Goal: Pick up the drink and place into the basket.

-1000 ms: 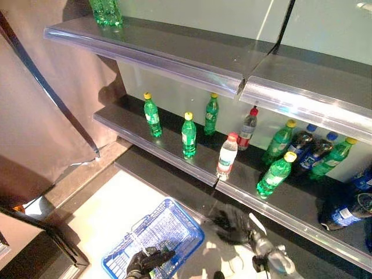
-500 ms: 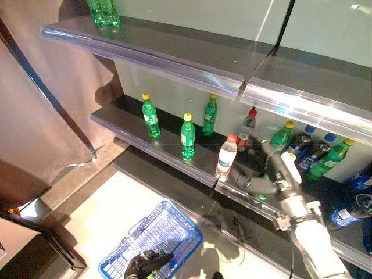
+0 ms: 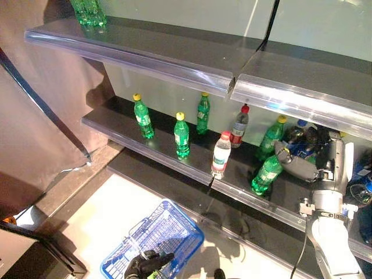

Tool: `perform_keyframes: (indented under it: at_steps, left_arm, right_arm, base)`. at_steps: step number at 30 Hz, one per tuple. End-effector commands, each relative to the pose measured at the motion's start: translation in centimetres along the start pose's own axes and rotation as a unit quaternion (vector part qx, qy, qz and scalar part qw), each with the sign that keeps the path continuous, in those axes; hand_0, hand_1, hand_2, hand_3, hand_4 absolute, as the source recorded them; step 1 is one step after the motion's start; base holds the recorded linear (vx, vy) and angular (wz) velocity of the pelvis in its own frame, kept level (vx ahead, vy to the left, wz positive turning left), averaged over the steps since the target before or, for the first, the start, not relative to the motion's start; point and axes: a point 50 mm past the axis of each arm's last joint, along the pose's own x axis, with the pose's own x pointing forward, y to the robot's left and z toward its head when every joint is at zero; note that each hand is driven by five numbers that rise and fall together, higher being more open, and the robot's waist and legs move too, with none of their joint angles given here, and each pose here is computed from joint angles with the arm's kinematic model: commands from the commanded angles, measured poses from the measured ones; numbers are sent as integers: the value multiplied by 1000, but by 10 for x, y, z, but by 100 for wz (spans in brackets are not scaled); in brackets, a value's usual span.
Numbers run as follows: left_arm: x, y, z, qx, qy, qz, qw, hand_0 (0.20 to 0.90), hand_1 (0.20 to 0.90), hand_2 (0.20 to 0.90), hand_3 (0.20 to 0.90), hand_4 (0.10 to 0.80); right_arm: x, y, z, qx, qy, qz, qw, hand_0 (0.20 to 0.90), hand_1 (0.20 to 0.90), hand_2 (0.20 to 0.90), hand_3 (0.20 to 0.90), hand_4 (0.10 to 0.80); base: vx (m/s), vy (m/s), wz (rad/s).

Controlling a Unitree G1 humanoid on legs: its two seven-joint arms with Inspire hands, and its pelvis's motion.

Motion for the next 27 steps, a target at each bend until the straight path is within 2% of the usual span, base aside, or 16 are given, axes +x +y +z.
perform_keyframes:
  at_steps: [1, 9, 17, 22, 27]
  left_arm:
    - [-3, 34, 32, 49, -64, 29, 996, 300, 300, 300, 200, 100]
    - [1, 22, 39, 51, -72, 20, 996, 300, 300, 300, 200, 100]
    - [11, -10, 78, 30, -123, -23, 992, 300, 300, 300, 200, 100]
    - [14, -11, 55, 19, -130, -45, 990, 300, 300, 300, 200, 100]
    - [16, -13, 66, 20, -145, -36, 989, 300, 300, 300, 200, 100]
  right_arm:
    - [23, -12, 35, 7, -109, -35, 993, 900, 900, 900, 900, 800]
    - [22, -4, 25, 42, -78, -45, 995, 900, 900, 900, 900, 800]
    - [41, 4, 40, 71, -136, -85, 985, 900, 900, 900, 900, 800]
    - [52, 17, 40, 106, -163, -113, 974, 900, 900, 900, 900, 800]
    - [51, 22, 45, 126, -166, -109, 972, 900, 900, 900, 900, 800]
  base:
    - [0, 0, 0]
    - [9, -14, 0]
    - [-130, 6, 6]
    - [-153, -65, 8]
    - [1, 4, -3]
